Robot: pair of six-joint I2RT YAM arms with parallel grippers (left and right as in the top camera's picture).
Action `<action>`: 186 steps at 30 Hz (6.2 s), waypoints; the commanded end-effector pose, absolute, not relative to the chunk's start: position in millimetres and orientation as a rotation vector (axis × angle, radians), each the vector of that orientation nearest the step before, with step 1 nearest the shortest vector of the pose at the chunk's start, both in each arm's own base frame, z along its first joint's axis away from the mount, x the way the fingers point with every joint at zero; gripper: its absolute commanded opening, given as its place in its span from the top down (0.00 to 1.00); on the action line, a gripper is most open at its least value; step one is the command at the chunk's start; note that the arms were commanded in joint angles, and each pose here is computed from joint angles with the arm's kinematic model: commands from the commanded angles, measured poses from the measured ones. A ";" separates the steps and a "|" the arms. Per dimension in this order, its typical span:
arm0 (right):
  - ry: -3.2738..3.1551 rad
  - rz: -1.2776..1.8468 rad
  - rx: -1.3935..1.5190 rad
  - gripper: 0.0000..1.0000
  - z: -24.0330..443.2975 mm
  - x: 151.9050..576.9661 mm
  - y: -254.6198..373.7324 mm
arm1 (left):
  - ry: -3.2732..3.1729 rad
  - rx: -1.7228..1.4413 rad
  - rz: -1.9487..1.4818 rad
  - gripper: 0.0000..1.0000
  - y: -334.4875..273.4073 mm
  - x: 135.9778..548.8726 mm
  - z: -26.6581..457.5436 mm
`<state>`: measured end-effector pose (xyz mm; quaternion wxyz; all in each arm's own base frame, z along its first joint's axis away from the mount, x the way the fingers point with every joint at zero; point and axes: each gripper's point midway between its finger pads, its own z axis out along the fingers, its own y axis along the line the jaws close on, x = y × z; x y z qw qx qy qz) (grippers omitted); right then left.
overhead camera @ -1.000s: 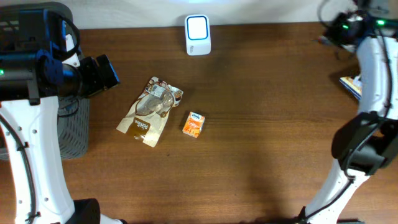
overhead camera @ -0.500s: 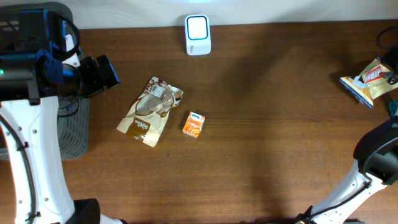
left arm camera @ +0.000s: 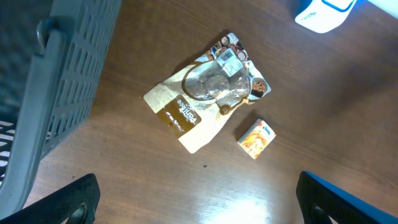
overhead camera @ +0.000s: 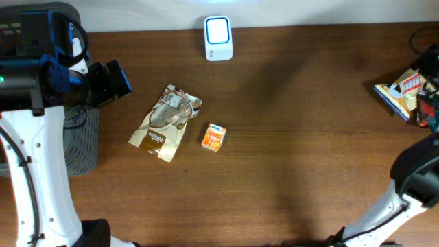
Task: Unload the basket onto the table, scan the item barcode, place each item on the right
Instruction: 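Carry the hex wrench pack right and place it on the snack bag, then reach the right gripper down to the orange Kleenex pack, then grasp the Kleenex pack and lift it toward the scanner, then hold the Kleenex pack in front of the white scanner, then carry the Kleenex pack right and drop it on the pile, then reach the right gripper to the pastry bag and grasp its top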
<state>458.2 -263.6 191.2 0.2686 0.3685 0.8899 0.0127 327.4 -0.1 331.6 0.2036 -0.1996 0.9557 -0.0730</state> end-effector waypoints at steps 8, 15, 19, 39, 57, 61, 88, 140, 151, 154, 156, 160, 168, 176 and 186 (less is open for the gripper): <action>2.844 0.833 0.029 0.22 201.5 424.4 30.3 | 2.660 -0.565 -0.203 0.01 -0.6 326.3 333.1; 2.977 0.496 -0.559 0.21 155.3 404.5 160.7 | 2.660 -0.565 -0.203 0.01 -0.6 326.3 333.1; 2.864 0.223 -0.831 0.24 131.4 407.5 221.5 | 2.660 -0.565 -0.203 0.01 -0.6 326.3 333.1; 3.184 0.233 -0.710 0.93 13.7 362.5 262.8 | 2.660 -0.565 -0.203 0.01 -0.6 326.3 333.1; 2.746 0.533 -1.254 0.66 56.2 366.3 315.3 | 2.660 -0.565 -0.203 0.01 -0.6 326.3 333.1; 2.879 0.517 -1.265 0.73 19.7 338.5 295.7 | 2.660 -0.565 -0.203 0.01 -0.6 326.3 333.1; 2.752 0.617 -1.831 0.56 11.8 273.9 259.8 | 2.660 -0.565 -0.203 0.01 -0.6 326.3 333.1; 1.827 -0.546 0.005 0.96 224.2 648.0 134.6 | 2.660 -0.565 -0.203 0.01 -0.6 326.3 333.1; 2.261 -0.839 0.785 0.96 194.3 512.8 -197.6 | 2.660 -0.565 -0.203 0.01 -0.6 326.3 333.1; 2.351 -0.785 0.952 0.96 172.1 471.7 -263.4 | 2.660 -0.565 -0.203 0.01 -0.6 326.3 333.1; 2.356 -0.750 1.025 0.96 166.4 457.0 -288.5 | 2.660 -0.565 -0.203 0.01 -0.6 326.3 333.1; 2.369 -0.774 1.135 0.66 144.9 432.3 -326.9 | 2.660 -0.565 -0.203 0.01 -0.6 326.3 333.1; 2.353 -0.688 1.105 0.22 166.2 436.1 -317.1 | 2.660 -0.565 -0.203 0.01 -0.6 326.3 333.1; 2.341 0.443 0.554 0.17 267.9 497.0 -106.4 | 2.660 -0.565 -0.203 0.01 -0.6 326.3 333.1; 2.689 0.865 -0.020 0.00 207.3 468.7 165.3 | 2.660 -0.565 -0.203 0.01 -0.6 326.3 333.1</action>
